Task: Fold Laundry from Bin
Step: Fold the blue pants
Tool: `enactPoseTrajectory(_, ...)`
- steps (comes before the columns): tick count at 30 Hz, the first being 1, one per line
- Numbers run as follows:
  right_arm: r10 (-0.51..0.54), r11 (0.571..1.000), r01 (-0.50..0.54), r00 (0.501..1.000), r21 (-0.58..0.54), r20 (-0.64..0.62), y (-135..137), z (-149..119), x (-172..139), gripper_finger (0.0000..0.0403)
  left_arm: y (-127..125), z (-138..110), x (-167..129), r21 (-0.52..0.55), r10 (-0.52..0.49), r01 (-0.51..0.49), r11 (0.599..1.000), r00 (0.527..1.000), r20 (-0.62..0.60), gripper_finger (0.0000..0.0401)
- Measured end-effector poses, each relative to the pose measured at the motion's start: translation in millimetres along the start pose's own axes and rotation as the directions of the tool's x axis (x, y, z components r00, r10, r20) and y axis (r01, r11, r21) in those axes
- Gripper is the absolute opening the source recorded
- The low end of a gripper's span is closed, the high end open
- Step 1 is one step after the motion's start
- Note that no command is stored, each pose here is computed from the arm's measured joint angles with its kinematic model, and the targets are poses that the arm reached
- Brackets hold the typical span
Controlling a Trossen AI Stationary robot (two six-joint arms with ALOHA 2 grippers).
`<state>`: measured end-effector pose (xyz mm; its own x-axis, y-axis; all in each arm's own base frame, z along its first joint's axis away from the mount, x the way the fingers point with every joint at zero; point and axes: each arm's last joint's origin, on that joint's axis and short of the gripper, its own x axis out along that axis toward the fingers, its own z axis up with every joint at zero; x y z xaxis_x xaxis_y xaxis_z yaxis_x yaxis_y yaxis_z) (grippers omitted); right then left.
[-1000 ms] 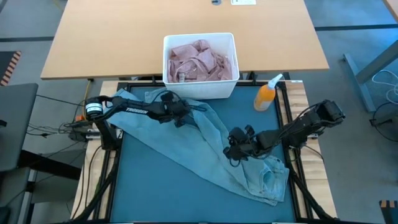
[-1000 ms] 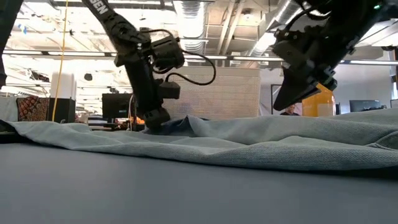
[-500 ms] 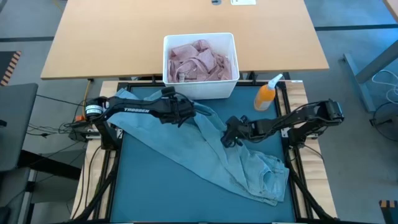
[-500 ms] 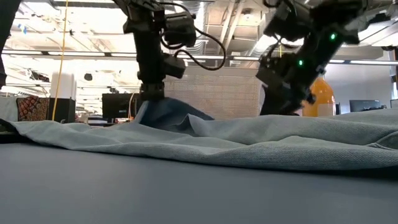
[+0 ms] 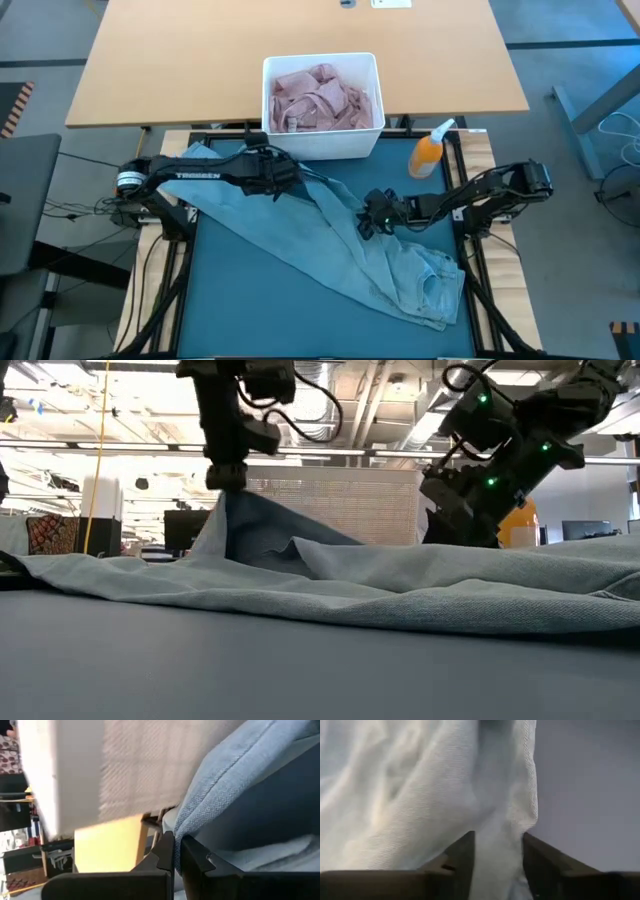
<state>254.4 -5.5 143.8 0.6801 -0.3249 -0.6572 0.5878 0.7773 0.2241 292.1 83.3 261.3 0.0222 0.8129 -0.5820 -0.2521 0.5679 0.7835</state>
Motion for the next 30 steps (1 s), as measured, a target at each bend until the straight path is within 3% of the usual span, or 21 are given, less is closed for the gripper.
enactPoseTrajectory(5,0.059,0.998,-0.057,0.997,-0.039,0.055,9,3,-2,0.0047,18,-19,-15,0.004,0.007,-0.007,1.000,0.999,-0.031,0.0000)
enactPoseTrajectory(7,0.079,0.996,-0.076,0.994,-0.042,0.074,12,4,-3,0.0017,25,-28,-21,0.011,0.015,-0.014,1.000,0.999,-0.048,0.0000)
enactPoseTrajectory(15,0.179,0.982,-0.171,0.977,-0.077,0.119,43,18,-15,0.0015,52,-58,-44,-0.008,0.015,-0.015,1.000,0.999,-0.048,0.0000)
enactPoseTrajectory(25,0.386,0.920,-0.366,0.909,-0.139,0.158,104,27,-50,0.0015,66,-89,-62,-0.004,-0.150,0.150,0.989,0.986,-0.074,0.0000)
enactPoseTrajectory(30,0.439,0.892,-0.411,0.886,-0.187,0.147,119,15,-50,0.0047,63,-91,-64,-0.009,-0.206,0.206,0.978,0.976,-0.075,0.0000)
